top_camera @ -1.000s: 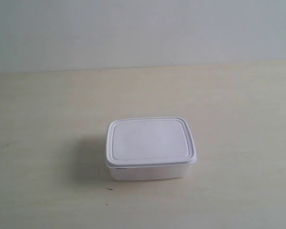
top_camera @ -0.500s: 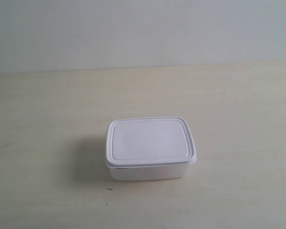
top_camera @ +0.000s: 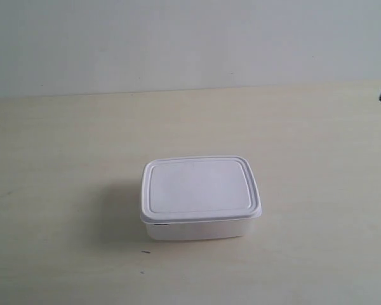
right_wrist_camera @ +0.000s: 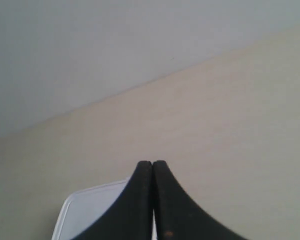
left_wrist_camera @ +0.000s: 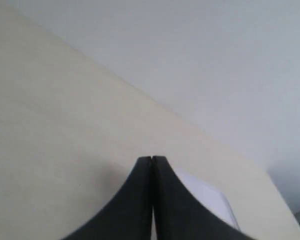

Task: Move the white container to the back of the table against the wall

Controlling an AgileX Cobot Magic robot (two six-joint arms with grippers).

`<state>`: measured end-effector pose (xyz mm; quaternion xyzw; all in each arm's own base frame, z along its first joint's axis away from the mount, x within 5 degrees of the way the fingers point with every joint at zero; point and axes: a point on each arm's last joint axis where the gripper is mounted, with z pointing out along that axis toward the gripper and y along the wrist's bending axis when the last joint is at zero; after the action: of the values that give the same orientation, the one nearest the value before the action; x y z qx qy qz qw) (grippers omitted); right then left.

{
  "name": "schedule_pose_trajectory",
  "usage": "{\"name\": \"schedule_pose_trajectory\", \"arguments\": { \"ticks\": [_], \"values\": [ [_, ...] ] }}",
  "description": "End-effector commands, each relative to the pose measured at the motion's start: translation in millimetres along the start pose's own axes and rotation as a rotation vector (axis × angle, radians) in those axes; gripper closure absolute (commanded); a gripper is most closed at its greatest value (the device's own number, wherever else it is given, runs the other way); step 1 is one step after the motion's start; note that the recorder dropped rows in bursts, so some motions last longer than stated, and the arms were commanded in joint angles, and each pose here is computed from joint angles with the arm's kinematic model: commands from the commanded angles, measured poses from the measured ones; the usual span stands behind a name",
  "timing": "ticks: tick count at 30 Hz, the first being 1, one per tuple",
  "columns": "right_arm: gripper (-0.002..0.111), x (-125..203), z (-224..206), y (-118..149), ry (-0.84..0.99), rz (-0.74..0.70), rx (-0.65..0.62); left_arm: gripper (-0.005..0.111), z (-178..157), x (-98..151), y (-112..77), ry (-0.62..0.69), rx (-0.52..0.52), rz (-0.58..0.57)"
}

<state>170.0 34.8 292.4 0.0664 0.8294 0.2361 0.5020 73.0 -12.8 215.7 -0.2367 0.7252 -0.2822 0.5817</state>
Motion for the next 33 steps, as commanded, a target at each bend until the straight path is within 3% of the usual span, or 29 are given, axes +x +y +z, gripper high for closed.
{"name": "schedule_pose_trajectory", "arguments": {
  "ticks": [1, 7, 13, 17, 21, 27, 33],
  "values": [
    [0.108, -25.4, 33.5, 8.1, 0.204, -0.03, -0.007, 0.107, 22.8, -20.7, -19.1, 0.157, -0.067, 0.096],
    [0.108, -59.1, 59.5, 16.6, 0.383, -0.129, 0.002, 0.107, 83.0, -63.0, -52.6, 0.505, -0.141, 0.343],
    [0.108, -76.4, 56.6, 30.3, 0.347, -0.118, -0.064, 0.107, 122.8, -89.7, -76.6, 0.629, -0.101, 0.419],
    [0.108, -74.6, 56.0, 34.5, 0.408, -0.098, -0.102, 0.107, 127.9, -85.2, -91.1, 0.66, -0.043, 0.454],
    [0.108, -63.6, 69.9, 50.0, 0.599, -0.082, -0.166, 0.107, 128.6, -52.4, -116.8, 0.78, 0.077, 0.476],
    [0.108, 11.1, 97.5, 84.6, 0.988, -0.157, -0.241, 0.107, 129.4, 23.7, -153.7, 0.965, 0.203, 0.486],
    [0.108, 70.8, 95.3, 52.3, 1.104, -0.106, -0.159, 0.107, 118.3, 80.3, -139.8, 1.029, 0.16, 0.452]
  ]
}}
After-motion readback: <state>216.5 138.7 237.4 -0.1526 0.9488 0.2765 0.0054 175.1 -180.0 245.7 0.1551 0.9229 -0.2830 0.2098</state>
